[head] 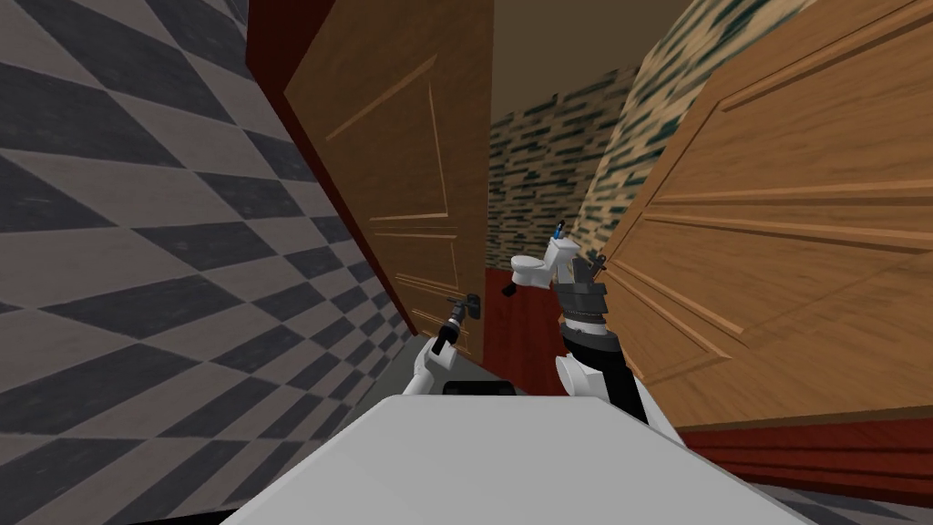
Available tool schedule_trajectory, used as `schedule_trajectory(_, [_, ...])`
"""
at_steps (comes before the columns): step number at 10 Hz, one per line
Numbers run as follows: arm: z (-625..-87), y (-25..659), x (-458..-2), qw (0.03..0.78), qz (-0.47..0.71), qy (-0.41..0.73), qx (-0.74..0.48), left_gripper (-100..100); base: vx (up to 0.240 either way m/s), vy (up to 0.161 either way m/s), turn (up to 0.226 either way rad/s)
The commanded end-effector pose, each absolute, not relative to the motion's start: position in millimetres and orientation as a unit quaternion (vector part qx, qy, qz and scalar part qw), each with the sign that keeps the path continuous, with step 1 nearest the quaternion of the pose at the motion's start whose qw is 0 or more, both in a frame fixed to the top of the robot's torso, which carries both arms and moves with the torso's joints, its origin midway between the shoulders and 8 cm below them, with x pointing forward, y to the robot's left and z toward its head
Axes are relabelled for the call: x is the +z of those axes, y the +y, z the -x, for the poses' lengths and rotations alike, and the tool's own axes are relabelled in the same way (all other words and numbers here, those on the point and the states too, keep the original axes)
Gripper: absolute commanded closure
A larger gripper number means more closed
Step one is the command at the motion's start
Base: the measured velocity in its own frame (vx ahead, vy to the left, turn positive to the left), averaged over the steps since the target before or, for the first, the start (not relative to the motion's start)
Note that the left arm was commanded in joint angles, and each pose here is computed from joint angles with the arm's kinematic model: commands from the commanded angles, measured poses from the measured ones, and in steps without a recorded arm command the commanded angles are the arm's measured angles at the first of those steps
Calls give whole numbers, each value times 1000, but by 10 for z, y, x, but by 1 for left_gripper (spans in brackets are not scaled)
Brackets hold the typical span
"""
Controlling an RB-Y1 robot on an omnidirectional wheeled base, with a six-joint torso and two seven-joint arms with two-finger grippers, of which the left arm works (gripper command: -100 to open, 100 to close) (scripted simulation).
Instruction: Push the door open
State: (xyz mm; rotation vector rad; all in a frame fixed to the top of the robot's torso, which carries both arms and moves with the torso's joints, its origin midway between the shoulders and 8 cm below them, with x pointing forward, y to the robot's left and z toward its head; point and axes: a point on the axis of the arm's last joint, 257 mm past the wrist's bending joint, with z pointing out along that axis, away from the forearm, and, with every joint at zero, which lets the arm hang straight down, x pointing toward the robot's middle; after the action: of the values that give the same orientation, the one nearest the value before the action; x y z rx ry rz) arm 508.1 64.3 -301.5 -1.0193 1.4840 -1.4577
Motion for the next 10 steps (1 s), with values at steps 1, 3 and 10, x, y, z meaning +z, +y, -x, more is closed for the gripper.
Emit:
schedule_trajectory(1, [-5192, 778, -2906, 416, 403, 578, -576, 100, 162, -104, 39])
schedule_trajectory(3, [-5246, 902, -2909, 424, 408, 575, -569, 100, 141, -128, 46])
schedule_trajectory(10, [-5394, 1268, -2910, 447, 427, 562, -550, 100, 112, -107, 63])
